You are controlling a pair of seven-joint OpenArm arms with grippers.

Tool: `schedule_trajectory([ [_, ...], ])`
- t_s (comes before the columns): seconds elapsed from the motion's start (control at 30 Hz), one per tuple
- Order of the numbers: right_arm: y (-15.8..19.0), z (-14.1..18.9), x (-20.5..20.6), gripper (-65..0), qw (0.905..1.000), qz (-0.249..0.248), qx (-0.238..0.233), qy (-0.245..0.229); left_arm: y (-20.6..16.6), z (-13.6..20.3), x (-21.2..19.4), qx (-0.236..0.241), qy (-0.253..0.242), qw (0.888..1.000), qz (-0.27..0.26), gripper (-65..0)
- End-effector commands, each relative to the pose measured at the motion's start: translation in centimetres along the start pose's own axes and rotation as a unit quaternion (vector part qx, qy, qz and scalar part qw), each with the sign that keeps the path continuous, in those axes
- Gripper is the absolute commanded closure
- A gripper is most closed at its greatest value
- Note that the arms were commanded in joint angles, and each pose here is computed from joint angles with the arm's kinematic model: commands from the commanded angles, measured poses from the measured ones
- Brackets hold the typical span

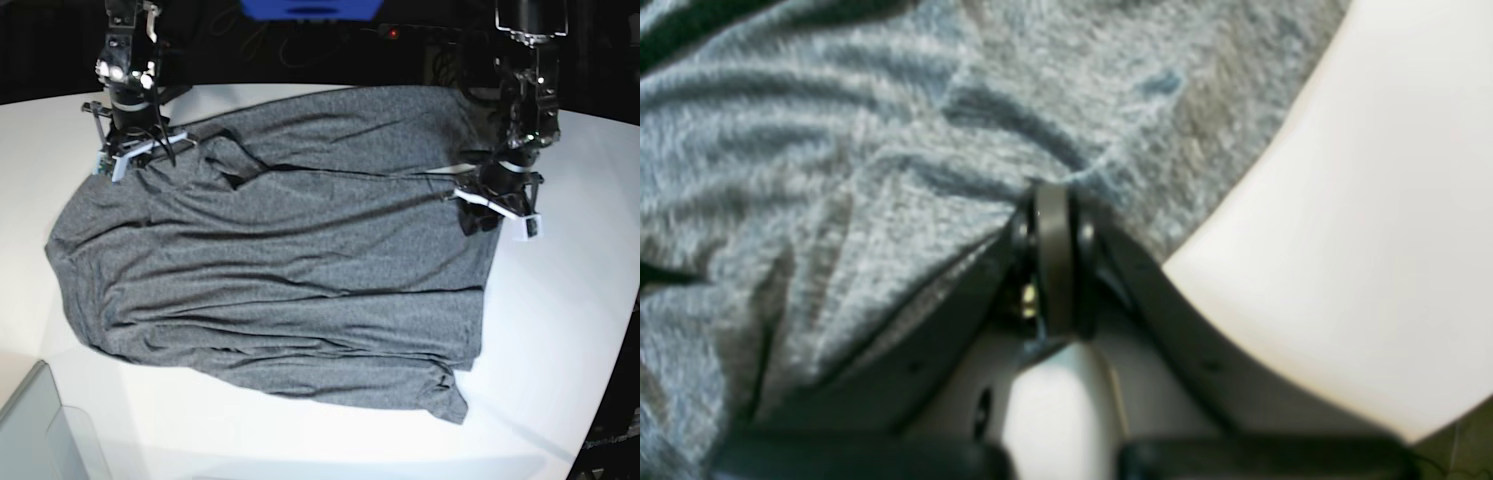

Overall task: Layout the t-shirt on the table in an organized manner, then fold the t-shirt properly
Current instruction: 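Pull the shirt shoulders outward with both grippers to spread it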

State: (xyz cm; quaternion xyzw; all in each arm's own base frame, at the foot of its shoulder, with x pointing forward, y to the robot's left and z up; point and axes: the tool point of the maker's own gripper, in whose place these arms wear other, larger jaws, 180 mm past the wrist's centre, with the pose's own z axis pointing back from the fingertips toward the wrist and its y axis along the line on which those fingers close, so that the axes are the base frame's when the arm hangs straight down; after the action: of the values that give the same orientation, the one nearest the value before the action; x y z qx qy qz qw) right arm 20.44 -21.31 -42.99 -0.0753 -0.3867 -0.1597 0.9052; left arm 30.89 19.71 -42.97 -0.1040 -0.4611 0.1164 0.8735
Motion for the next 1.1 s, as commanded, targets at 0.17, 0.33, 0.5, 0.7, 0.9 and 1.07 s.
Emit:
schedule_trajectory([
  [0.17,-0.9,2.2,-1.0,0.0,0.9999,0.013,-0.006,-0.007,1.8,0.5,0.7,0.025,0.002,1.000,0.006,-19.2],
  [0.33,-1.1,2.4,-1.5,0.0,0.9999,0.013,-0.007,-0.002,2.5,0.9,2.1,0.033,-0.017,0.999,0.010,-19.4],
  [0.5,-1.2,2.6,-0.4,0.0,0.9998,0.011,-0.008,-0.016,1.4,1.9,3.9,0.020,-0.044,0.999,-0.002,-19.5],
  [0.7,-0.6,4.4,2.5,0.0,0.9983,0.010,0.002,-0.058,0.4,3.7,5.6,0.011,-0.073,0.997,-0.010,-19.5],
  [0.9,-0.6,5.5,3.3,0.0,0.9975,0.012,0.005,-0.070,-0.5,7.9,5.3,0.004,-0.084,0.996,-0.029,-19.5],
  [1.07,-0.7,5.6,2.6,0.0,0.9982,0.014,0.004,-0.058,-0.2,10.4,0.9,0.009,-0.009,0.999,-0.040,-20.7],
])
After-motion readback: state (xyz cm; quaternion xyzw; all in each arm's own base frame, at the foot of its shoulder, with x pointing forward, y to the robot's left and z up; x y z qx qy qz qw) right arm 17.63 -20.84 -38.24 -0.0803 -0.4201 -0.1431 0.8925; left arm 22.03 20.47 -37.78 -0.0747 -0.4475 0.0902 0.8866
